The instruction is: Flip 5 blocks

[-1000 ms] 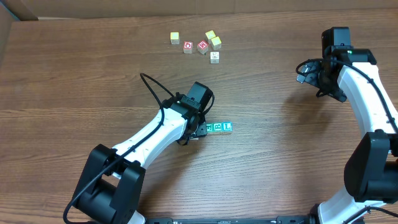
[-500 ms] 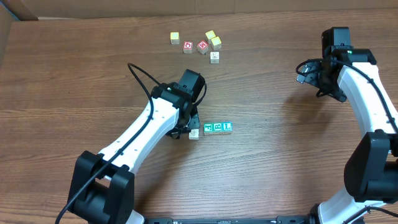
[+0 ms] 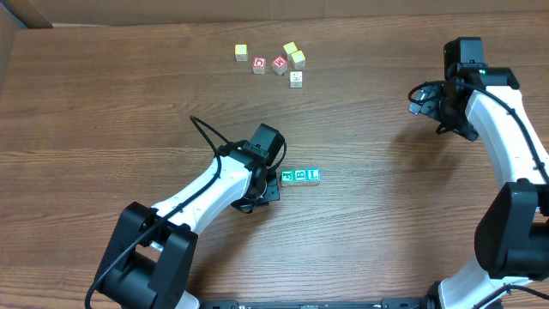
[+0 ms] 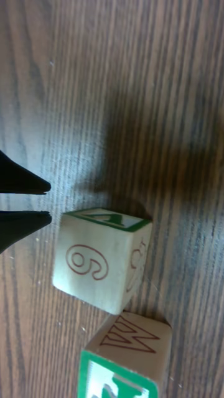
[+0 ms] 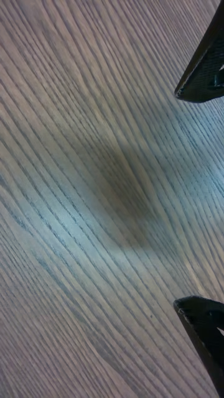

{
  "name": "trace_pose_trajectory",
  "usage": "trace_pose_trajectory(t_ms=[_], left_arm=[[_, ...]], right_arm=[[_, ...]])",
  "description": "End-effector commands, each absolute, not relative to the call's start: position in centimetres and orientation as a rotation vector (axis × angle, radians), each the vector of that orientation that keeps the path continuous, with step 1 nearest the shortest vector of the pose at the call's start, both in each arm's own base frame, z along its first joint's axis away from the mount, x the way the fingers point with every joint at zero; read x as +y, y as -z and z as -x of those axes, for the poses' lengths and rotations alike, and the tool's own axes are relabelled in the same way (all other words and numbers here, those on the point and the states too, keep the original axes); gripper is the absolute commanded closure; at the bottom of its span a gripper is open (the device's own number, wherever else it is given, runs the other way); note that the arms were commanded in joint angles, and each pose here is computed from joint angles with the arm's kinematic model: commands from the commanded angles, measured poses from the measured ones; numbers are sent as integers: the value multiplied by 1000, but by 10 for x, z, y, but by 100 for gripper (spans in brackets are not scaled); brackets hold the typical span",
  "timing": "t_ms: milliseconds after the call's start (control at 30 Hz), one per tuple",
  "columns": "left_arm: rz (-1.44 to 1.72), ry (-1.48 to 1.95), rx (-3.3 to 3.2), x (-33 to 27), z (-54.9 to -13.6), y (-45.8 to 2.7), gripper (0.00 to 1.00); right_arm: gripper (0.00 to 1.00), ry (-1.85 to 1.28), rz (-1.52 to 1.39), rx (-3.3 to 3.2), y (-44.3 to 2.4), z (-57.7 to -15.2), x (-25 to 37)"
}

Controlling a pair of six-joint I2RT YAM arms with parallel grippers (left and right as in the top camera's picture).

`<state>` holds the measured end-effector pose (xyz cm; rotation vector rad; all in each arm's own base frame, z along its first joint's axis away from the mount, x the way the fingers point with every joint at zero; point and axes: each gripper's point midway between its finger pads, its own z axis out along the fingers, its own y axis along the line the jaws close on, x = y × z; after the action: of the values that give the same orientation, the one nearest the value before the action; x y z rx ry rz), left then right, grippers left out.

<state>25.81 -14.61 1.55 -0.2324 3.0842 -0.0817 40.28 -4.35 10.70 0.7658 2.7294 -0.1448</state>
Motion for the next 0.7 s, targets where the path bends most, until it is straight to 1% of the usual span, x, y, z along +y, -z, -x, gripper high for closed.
trace_pose_trajectory(t_ms=[0,333,500,667], left_arm=[[243,101,3081,-149,-256,-13,96],[236,173,3020,-159,-271,-16,96],[232,220,3021,-165,-272,-16,96],[180,274,3029,-172,-272,-30,96]], right_arm=[[0,135,-751,2698,-118,-407,-43],[0,135,-752,2698,-118,-407,-43],[0,135,-751,2698,-118,-407,-43],[0,135,-752,2698,-118,-407,-43]])
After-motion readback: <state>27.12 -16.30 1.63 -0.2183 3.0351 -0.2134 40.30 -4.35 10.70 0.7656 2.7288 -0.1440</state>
